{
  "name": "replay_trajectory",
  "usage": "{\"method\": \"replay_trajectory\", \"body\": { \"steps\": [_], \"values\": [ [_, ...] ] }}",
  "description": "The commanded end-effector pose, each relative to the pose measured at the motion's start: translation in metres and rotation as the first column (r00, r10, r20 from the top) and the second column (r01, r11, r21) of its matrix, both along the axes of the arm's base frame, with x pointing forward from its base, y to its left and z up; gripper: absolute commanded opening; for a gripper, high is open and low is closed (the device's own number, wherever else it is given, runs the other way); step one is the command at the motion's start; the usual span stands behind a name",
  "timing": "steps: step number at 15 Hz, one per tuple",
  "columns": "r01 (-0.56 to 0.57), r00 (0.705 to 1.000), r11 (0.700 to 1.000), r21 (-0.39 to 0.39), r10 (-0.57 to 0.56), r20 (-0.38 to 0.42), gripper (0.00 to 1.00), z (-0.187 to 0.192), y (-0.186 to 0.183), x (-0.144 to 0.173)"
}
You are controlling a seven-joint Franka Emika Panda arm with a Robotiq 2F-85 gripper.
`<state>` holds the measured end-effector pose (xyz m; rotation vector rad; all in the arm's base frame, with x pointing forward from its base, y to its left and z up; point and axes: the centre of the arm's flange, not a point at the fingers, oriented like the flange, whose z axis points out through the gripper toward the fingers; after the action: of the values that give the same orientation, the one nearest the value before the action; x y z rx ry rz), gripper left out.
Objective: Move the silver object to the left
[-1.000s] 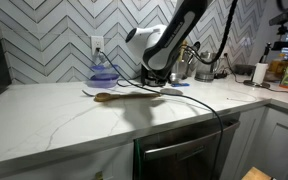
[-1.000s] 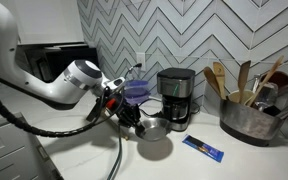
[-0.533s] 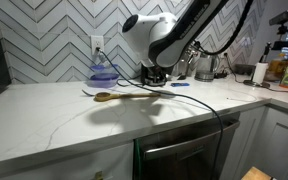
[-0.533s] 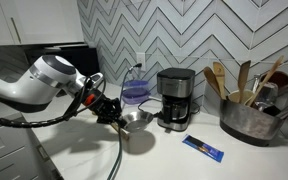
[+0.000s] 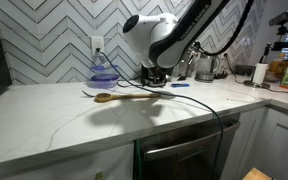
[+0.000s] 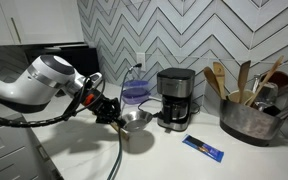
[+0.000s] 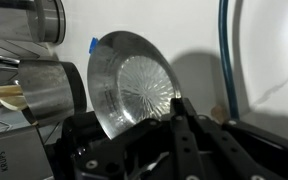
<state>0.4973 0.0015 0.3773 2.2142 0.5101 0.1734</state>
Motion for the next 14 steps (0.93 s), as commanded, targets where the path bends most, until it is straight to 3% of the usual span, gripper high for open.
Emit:
{"method": "replay_trajectory", "body": {
  "steps": [1, 5, 8, 11, 14],
  "values": [
    [-0.035, 0.999, 0.999, 0.021, 0.035, 0.009, 0.01, 0.001, 0.003, 0.002],
    [-0.263, 0.964, 0.965, 0.000, 0.263, 0.041, 0.01, 0.022, 0.051, 0.004],
    [-0.412, 0.910, 0.911, -0.003, 0.412, 0.053, 0.01, 0.040, 0.085, 0.001],
    [-0.557, 0.830, 0.831, 0.014, 0.555, 0.055, 0.01, 0.046, 0.113, 0.000],
    [-0.685, 0.727, 0.728, 0.016, 0.683, 0.063, 0.01, 0.045, 0.137, 0.003]
  ]
}}
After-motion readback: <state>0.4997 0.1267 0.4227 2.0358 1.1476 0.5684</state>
